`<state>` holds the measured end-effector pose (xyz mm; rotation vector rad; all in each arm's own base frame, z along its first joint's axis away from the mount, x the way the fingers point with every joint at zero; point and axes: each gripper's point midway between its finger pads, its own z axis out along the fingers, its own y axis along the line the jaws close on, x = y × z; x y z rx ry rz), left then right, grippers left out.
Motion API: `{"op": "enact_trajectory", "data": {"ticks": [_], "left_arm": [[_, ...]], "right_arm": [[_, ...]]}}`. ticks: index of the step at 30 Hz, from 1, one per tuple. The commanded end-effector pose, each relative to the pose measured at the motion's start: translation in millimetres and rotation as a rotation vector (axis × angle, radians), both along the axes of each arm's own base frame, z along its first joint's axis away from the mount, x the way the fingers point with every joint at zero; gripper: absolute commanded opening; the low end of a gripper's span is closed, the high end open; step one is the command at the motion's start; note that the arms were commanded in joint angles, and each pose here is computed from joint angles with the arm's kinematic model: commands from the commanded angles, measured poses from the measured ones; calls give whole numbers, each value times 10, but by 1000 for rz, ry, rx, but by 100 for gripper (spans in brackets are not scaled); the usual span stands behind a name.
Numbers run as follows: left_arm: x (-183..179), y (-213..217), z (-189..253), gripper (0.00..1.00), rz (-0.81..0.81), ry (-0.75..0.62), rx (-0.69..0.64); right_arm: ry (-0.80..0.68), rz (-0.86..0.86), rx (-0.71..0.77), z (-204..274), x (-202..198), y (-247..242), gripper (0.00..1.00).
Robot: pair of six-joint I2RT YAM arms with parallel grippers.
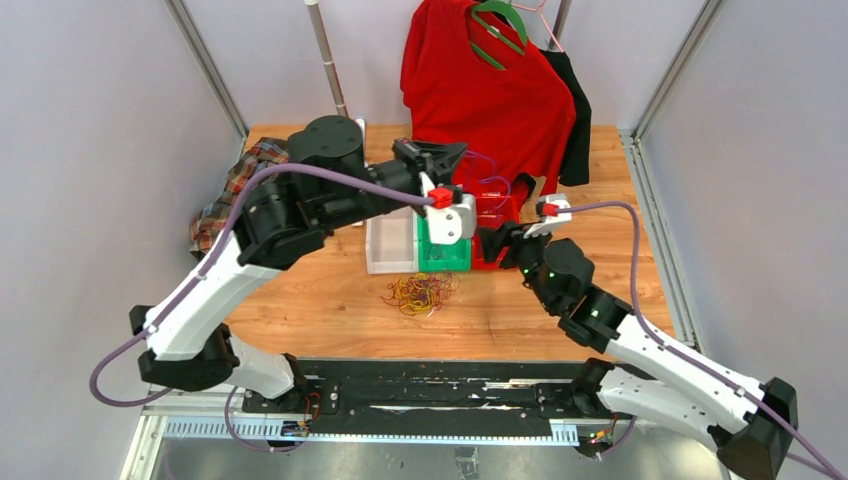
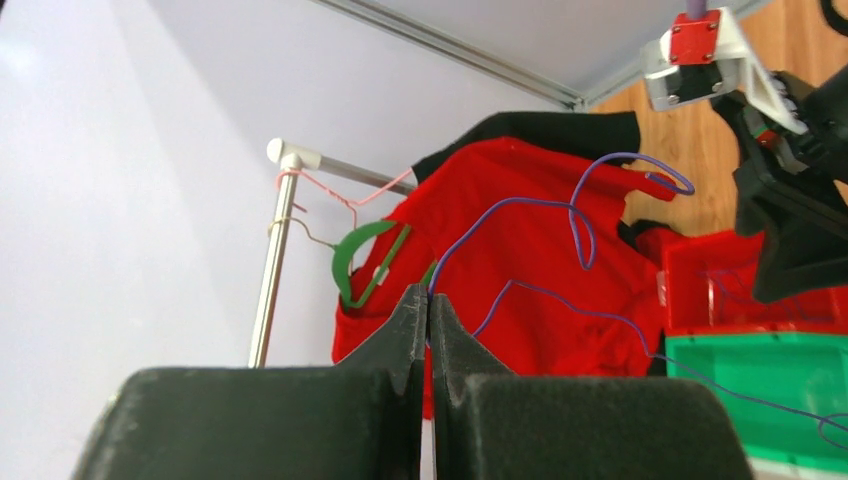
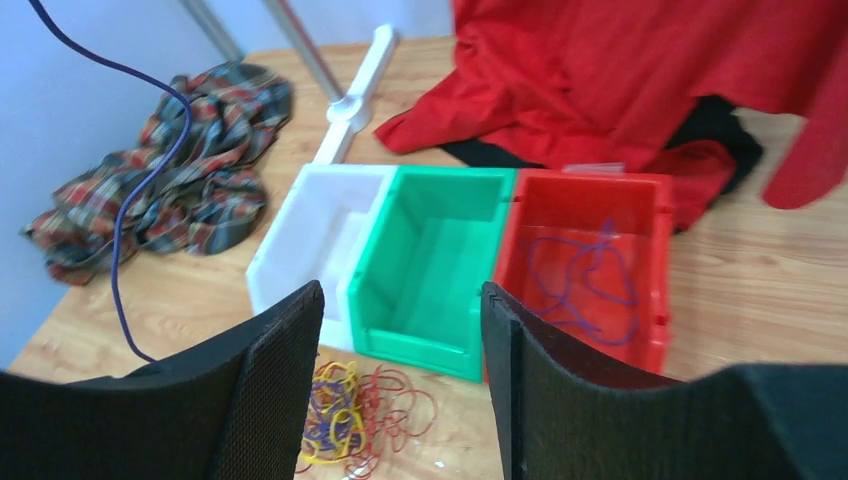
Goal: Untangle the cables
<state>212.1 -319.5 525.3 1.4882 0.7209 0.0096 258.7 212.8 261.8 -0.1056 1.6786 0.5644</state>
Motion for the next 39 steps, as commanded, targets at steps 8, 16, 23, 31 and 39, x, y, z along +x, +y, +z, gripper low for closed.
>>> {"op": "enact_trajectory", "data": {"ticks": [8,16,23,31,39], "left_arm": [[250,-457,805,0,19,-214,-342],[467,-847,359,0,18,-154,-279],[719,-1115,-40,0,52,-122,-232],[1159,-1242,-394,0,118,-96,-199],[1494,-1209,-816,0,163,-69,-132]], "right_arm": [[35,-174,-4,-91,147,-609,58],[73,-378,-32,-226,222,-1039,56],[99,-465,-24,-384,238,-1265,53],[141,-500,-17,-603,249,-1402,52],[184,-511,-6,-792,262,-1477,52]]}}
